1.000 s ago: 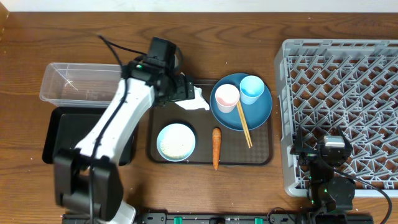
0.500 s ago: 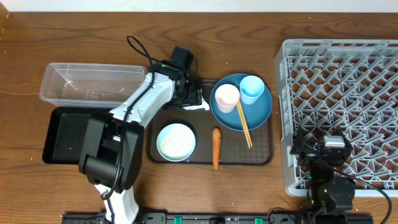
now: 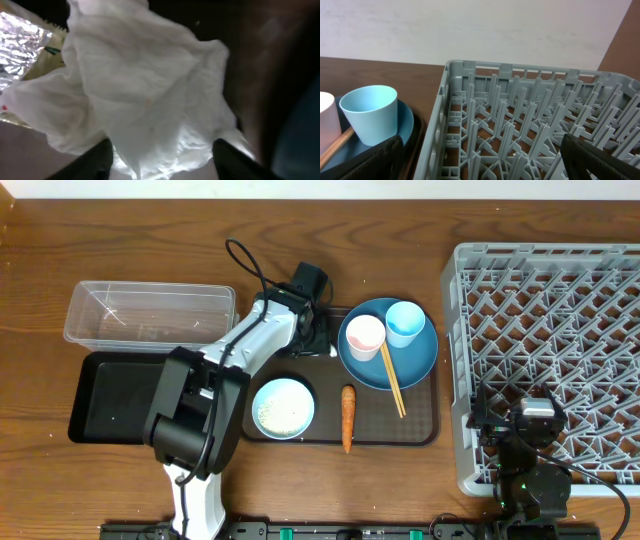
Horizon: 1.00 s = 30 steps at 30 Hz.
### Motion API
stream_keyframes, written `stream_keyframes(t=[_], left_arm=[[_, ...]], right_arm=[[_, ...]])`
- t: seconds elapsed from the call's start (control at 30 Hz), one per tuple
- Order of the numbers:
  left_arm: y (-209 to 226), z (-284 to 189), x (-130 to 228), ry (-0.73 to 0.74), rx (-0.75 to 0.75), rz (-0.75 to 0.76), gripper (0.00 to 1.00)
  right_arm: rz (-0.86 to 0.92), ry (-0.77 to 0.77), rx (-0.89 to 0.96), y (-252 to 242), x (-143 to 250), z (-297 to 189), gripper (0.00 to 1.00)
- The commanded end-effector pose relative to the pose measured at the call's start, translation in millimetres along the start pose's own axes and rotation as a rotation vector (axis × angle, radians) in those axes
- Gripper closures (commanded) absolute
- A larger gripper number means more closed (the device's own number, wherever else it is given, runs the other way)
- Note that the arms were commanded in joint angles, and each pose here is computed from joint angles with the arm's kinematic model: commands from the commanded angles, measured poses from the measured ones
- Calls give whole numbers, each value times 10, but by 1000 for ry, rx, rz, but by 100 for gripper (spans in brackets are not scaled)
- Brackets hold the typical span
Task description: Sort waste into correct bins and load items into the dishwasher rack
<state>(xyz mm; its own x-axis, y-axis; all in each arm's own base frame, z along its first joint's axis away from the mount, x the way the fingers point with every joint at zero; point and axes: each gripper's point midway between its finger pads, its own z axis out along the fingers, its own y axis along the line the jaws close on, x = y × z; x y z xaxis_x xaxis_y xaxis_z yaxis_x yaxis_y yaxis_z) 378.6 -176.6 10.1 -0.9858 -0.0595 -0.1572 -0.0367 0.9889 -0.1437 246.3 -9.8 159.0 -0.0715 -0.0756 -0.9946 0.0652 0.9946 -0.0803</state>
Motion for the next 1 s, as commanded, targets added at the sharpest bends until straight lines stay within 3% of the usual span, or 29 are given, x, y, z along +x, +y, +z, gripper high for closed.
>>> stream_keyframes(t=[0.0,0.03,0.17,0.37,0.63,0.8,0.97], left_arm=[[53,47,-36,-6,-34,-4,46],[52,49,-40,-8,-33,-4,51],[33,38,-58,-15,-24,-4,92],[-114,-296,-152,-75,52,-1,94],[-248,-1367,-386,-320,159,9,94],[-43,-1965,-482,-474,151,-32,94],[362,-2278,-565,-568,73,-114,94]], right_arm=[[-10,1,4,-10,6,-1,1],[-10,1,4,-10,6,-1,1],[-10,1,4,-10,6,-1,1],[-10,1,4,-10,6,-1,1],[-10,1,4,-10,6,-1,1],[-10,1,4,-10,6,-1,1],[-10,1,4,-10,6,-1,1]])
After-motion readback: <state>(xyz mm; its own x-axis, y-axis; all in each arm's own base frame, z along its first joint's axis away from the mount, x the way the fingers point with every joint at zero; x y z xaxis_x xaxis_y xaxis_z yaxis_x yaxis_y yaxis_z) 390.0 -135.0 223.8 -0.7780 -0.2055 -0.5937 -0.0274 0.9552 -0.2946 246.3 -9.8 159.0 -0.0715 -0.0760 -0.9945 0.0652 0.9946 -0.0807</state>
